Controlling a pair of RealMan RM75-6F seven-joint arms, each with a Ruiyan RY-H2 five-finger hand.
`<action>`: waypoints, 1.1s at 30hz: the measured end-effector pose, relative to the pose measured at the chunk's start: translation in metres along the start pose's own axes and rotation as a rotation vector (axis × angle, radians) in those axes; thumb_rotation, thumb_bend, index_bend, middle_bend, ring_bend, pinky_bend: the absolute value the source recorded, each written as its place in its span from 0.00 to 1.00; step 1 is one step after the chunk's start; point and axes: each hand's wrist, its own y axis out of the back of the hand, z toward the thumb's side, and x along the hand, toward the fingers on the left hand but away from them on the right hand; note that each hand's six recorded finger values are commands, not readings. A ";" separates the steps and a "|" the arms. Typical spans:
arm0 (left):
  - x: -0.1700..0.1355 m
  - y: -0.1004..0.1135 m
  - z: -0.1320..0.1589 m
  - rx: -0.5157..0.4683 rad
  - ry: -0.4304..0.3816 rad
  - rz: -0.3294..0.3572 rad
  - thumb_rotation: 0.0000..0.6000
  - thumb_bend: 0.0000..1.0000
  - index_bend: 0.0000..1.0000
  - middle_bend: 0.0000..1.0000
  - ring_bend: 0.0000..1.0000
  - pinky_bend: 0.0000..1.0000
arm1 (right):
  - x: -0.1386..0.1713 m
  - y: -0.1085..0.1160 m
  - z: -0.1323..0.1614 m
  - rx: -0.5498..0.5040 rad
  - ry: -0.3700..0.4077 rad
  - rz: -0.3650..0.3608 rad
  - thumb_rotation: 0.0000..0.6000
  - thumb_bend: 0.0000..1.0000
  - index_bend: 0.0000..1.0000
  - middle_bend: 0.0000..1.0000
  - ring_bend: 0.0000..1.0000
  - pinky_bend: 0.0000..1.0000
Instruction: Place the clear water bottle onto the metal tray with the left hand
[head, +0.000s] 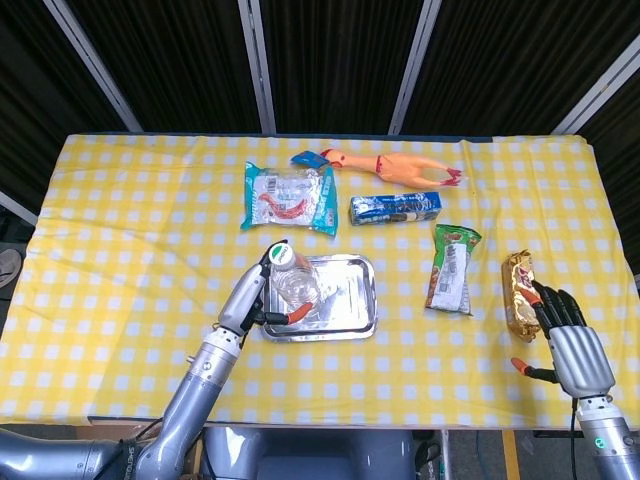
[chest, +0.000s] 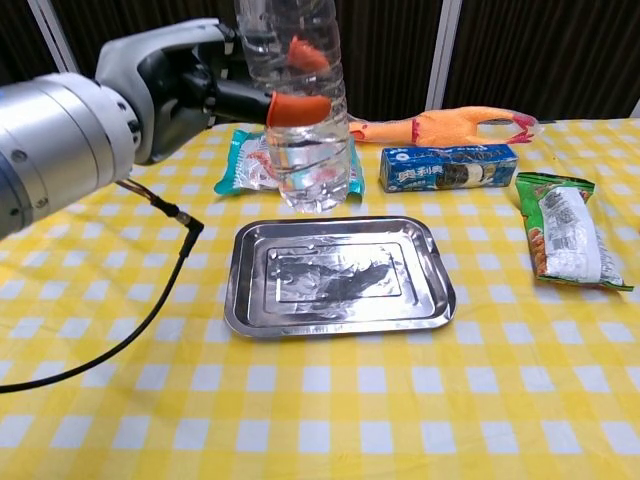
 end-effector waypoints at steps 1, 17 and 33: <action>-0.001 0.004 0.002 0.014 0.004 0.014 1.00 0.43 0.45 0.41 0.00 0.09 | 0.000 0.000 0.000 -0.001 0.001 -0.001 1.00 0.05 0.11 0.00 0.02 0.00; 0.003 0.023 -0.060 0.034 0.124 0.039 1.00 0.43 0.46 0.41 0.00 0.09 | -0.001 -0.004 -0.002 0.007 -0.016 0.013 1.00 0.05 0.11 0.00 0.02 0.00; 0.029 -0.071 -0.037 -0.041 0.110 -0.120 1.00 0.43 0.46 0.41 0.00 0.10 | -0.003 -0.007 -0.004 0.011 -0.013 0.028 1.00 0.05 0.11 0.00 0.02 0.00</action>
